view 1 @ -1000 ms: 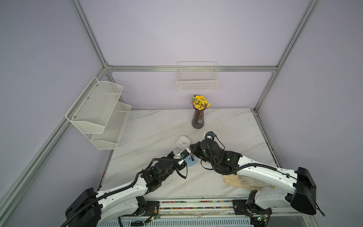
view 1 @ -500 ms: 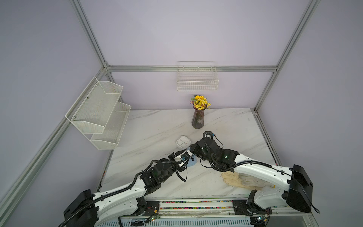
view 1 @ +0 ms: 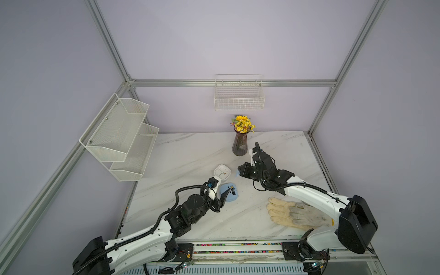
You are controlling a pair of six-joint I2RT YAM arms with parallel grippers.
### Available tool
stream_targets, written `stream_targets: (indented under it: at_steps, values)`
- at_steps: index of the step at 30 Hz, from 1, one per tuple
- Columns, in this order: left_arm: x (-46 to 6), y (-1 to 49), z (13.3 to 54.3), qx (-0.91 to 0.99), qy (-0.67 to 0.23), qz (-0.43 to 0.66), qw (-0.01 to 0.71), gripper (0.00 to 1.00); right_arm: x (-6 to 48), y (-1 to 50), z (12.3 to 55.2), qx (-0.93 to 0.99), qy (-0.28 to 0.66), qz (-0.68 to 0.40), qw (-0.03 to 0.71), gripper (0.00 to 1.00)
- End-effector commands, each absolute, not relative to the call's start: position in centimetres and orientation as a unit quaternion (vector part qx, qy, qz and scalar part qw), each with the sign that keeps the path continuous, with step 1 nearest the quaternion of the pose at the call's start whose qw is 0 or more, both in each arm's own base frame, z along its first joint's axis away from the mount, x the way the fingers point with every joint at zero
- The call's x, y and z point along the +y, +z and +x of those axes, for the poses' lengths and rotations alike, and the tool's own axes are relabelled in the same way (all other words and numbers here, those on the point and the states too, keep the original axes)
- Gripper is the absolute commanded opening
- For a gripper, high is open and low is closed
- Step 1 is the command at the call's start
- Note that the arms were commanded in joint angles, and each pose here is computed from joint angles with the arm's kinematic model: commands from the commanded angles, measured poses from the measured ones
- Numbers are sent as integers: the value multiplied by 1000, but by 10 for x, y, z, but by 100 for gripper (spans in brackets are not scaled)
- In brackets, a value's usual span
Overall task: Insert the battery into the alarm
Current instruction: Pick up the cover from the center of the board, then install the cover on the alarm.
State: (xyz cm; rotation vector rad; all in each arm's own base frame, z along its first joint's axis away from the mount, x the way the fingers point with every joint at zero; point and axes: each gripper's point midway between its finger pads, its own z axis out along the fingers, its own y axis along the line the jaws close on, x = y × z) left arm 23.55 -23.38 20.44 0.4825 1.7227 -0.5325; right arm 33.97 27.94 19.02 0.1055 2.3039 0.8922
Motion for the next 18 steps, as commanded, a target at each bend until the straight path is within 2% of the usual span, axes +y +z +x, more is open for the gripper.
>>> stream_targets:
  at_steps: [1, 9, 18]
  values:
    - [-232, 206, 244, 778, -281, 98, 554, 72, 285, 173, 333, 884, 352, -50, 305, 0]
    - [-232, 181, 251, 808, -338, 4, 482, 74, 290, 140, 332, 887, 383, -95, 238, 0]
    - [-209, 141, 262, 829, -349, -77, 429, 74, 302, 113, 329, 889, 397, -117, 196, 0]
